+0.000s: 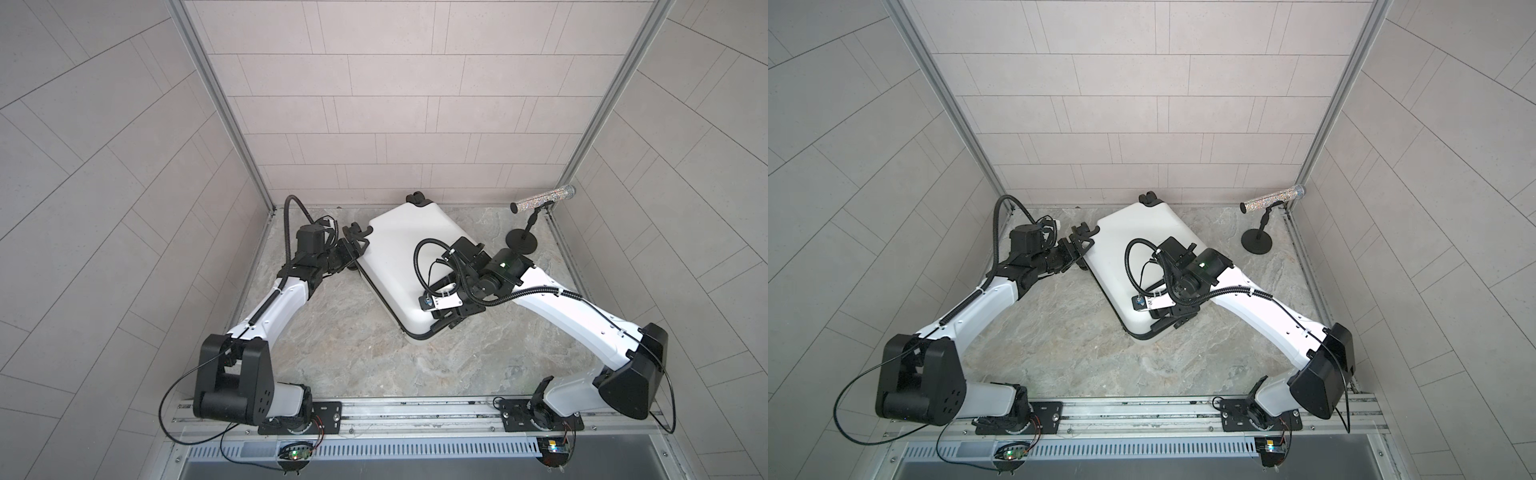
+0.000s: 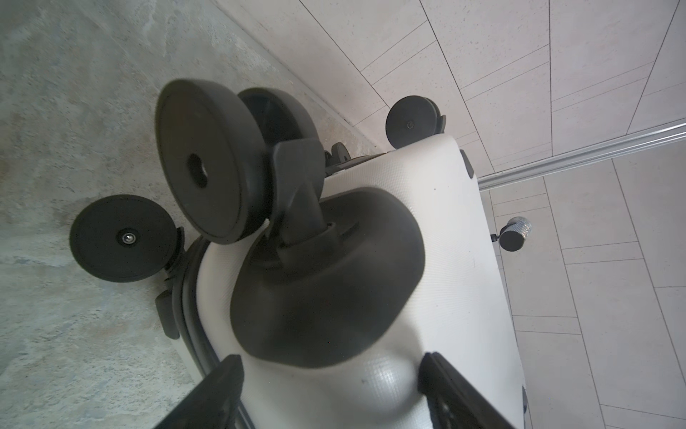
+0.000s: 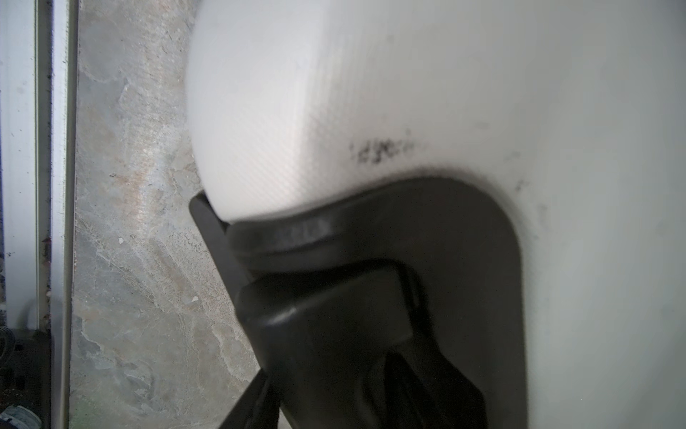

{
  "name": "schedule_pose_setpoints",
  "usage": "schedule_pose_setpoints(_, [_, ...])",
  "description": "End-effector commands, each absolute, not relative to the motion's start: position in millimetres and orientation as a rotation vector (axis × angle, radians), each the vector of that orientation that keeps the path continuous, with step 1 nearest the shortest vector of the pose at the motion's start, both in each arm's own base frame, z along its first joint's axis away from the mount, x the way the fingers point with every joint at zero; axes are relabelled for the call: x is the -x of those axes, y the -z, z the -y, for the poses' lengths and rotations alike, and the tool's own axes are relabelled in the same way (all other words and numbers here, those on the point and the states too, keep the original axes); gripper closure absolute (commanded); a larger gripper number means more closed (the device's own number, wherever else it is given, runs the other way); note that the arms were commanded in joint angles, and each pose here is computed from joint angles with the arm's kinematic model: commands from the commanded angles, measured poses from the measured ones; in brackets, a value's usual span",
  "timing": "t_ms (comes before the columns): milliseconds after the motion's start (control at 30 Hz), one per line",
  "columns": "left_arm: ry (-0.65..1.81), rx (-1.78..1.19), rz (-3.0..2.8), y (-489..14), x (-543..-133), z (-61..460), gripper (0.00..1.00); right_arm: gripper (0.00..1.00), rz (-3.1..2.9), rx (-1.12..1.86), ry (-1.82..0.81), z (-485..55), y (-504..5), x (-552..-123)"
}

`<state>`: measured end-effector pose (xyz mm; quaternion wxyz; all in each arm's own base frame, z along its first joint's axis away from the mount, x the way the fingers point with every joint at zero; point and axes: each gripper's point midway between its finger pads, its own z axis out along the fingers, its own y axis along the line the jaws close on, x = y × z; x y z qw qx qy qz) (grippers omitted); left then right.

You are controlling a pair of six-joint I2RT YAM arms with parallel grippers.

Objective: Open the suitcase zippers
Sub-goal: Pick up the suitcase from the center of the board.

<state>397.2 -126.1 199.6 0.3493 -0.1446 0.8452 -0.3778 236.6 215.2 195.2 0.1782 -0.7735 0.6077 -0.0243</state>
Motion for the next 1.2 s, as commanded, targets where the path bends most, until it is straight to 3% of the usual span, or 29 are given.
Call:
schedule_pose_setpoints(0, [0.870,0.385,-2.233,-189,-392,115,0.20,0.58,-1.805,2.300,-0.003,-203,-173,-211])
schedule_pose_setpoints(267, [0.818,0.330,-2.224,-202,-383,111,0.20,0.75,-1.767,2.256,-0.009,-215,-187,-219])
schedule_pose_setpoints(500, [0.660,0.223,-2.201,-221,-357,94,0.20,0.99,-1.735,2.217,-0.136,-234,-225,-216])
schedule_pose_setpoints(733, [0.557,0.082,-2.056,-241,-328,83,0.20,1.00,-1.686,2.140,-0.150,-252,-259,-229])
schedule_pose_setpoints(900, [0.593,-0.025,-1.913,-257,-315,91,0.26,1.00,-1.672,2.134,-0.123,-259,-276,-240])
schedule_pose_setpoints(1033, [0.658,-0.119,-1.760,-263,-306,103,0.41,1.00,-1.658,2.130,-0.060,-260,-286,-252])
schedule_pose_setpoints(1167, [0.629,-0.211,-1.602,-268,-291,105,0.49,1.00,-1.624,2.112,-0.032,-264,-299,-264])
